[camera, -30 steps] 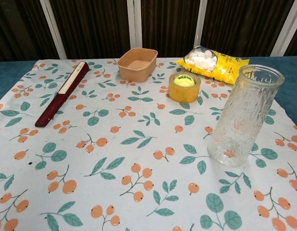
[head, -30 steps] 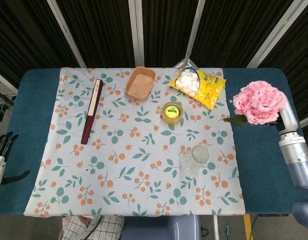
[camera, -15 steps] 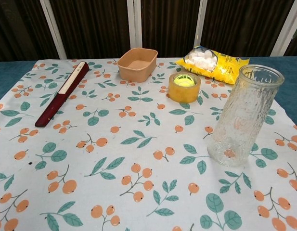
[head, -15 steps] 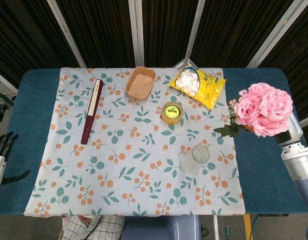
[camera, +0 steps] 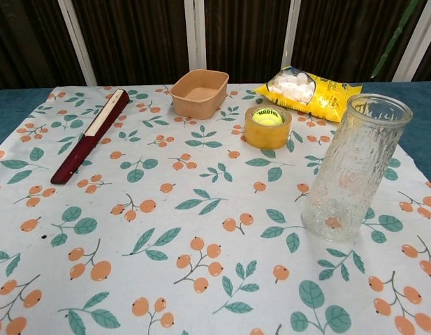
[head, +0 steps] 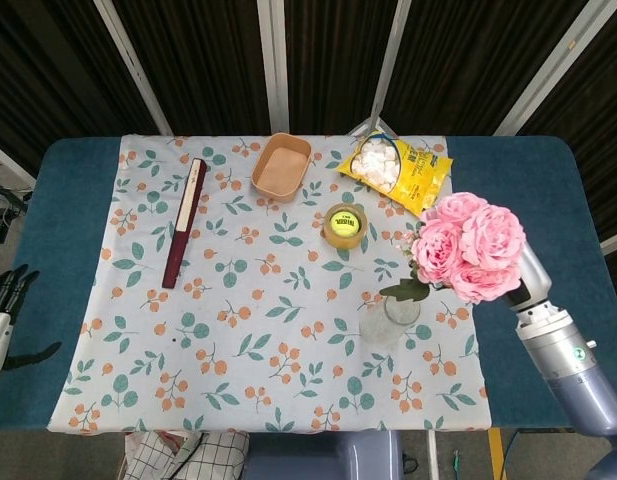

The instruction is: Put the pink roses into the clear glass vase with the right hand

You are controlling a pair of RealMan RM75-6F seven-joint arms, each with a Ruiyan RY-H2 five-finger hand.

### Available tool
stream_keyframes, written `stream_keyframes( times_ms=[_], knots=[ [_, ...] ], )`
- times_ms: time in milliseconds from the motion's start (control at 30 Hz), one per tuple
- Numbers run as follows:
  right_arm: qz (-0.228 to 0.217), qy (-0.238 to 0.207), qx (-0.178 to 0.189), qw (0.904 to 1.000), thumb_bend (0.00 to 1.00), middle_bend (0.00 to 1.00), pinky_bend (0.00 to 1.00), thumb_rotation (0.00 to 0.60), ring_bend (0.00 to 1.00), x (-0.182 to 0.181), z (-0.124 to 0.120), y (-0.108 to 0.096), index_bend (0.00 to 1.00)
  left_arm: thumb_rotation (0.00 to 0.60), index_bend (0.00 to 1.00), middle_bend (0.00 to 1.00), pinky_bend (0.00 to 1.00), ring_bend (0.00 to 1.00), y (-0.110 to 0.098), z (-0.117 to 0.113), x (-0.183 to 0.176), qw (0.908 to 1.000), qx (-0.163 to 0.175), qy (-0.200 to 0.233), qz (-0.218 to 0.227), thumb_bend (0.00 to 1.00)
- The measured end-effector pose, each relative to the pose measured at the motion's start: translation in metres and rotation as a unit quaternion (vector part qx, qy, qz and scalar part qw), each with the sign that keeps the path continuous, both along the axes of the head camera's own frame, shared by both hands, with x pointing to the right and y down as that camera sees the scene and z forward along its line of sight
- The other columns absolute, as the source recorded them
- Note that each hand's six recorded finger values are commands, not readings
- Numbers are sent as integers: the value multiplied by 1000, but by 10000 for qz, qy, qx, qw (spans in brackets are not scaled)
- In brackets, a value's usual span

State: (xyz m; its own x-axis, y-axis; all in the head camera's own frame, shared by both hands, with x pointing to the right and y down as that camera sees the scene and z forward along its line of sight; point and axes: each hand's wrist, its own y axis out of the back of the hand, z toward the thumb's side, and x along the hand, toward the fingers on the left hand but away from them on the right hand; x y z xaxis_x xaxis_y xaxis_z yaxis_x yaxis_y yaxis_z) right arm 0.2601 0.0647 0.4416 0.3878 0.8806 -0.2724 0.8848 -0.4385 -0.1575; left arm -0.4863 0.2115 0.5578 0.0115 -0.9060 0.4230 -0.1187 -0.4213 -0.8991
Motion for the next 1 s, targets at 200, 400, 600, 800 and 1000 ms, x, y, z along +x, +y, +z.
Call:
stream_keyframes(
  times_ms=[200,400,600,800,1000],
  knots=[
    [27,34,-118,9999,383,613,490,600,572,-8,16,-1,661,600,0,0,0,0,0,0,-1,10000,-16,21,-11,0],
    [46,100,-214,9997,383,613,492,600,572,-12,32,4,661,600,0,0,0,0,0,0,-1,10000,-36,30,-6,0],
    [-13,196,-310,9993,383,613,491,600,573,-17,52,11,661,600,0,0,0,0,0,0,-1,10000,-31,36,2,0],
    [-27,371,-392,9985,384,613,491,600,572,-14,73,19,661,600,0,0,0,0,0,0,-1,10000,-36,28,-4,0],
    [0,358,-468,9983,383,613,491,600,573,-17,91,28,661,600,0,0,0,0,0,0,0,10000,-38,30,8,0]
  ],
)
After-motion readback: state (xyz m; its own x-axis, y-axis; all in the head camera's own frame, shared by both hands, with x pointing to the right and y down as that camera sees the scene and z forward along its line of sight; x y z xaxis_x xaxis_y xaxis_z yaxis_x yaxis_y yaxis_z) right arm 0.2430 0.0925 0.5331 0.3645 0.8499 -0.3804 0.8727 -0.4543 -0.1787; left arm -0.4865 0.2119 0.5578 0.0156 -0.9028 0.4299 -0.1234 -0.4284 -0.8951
